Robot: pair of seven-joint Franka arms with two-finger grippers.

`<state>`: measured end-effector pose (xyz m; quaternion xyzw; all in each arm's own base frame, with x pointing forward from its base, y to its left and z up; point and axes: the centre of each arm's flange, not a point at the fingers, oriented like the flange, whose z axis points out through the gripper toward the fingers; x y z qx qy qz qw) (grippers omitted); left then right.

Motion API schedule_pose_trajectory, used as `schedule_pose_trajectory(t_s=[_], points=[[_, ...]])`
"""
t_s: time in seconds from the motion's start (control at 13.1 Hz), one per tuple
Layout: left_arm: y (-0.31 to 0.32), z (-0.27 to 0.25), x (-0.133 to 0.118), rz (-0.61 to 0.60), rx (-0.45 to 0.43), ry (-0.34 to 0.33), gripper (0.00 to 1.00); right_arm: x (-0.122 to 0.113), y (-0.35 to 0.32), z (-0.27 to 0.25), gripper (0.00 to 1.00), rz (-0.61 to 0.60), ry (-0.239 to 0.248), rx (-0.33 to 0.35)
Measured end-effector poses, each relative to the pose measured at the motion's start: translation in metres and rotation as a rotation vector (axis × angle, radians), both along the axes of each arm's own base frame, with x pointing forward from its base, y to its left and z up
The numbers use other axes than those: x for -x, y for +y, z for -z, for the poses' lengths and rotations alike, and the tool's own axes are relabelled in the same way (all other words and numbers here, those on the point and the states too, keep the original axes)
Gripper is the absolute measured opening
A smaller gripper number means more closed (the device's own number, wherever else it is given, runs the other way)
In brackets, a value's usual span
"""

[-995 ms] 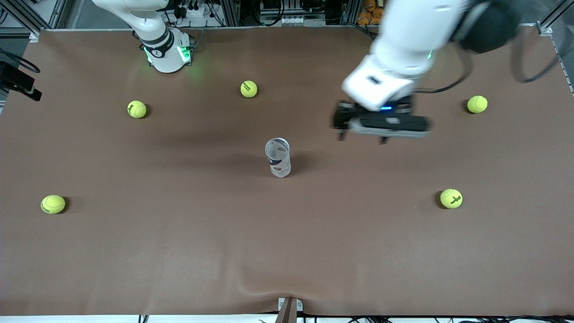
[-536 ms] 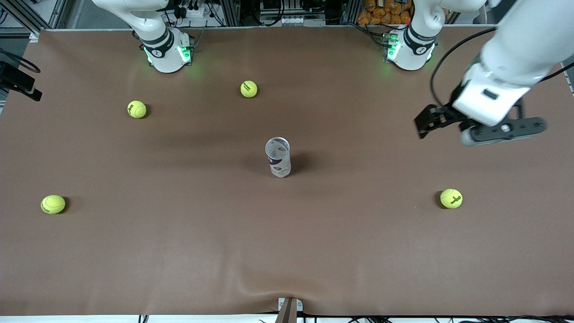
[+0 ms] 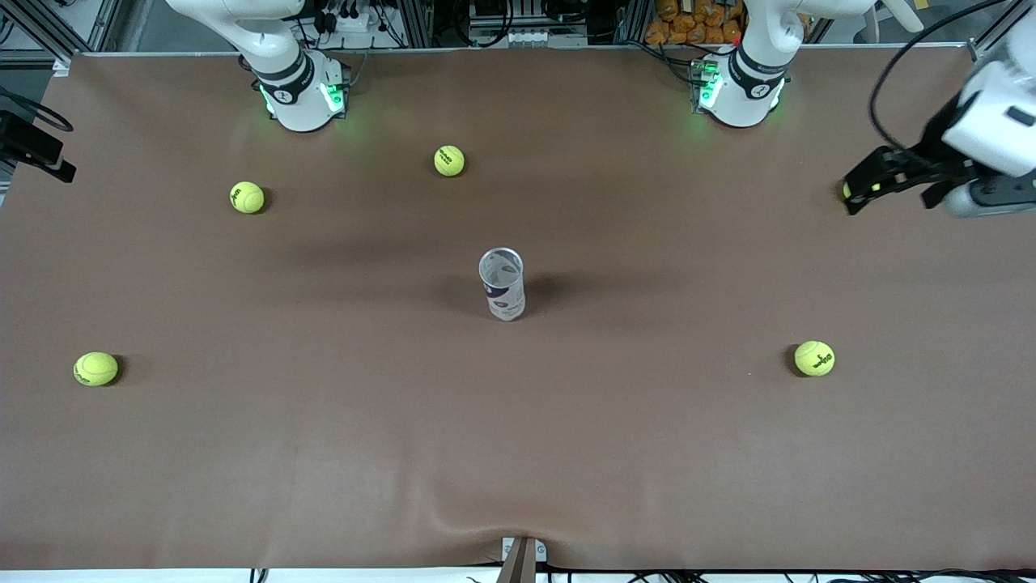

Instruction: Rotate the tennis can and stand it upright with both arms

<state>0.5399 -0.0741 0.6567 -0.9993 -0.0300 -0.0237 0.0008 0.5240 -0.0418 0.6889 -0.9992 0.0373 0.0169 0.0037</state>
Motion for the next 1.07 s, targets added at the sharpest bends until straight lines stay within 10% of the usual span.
schedule_pose_trajectory(t_s=[1.07], points=[[0.033,-0.002,-0.003,-0.033,0.000,-0.016,1.00,0.000,0.000,0.000,1.00,0.000,0.000,0.000]])
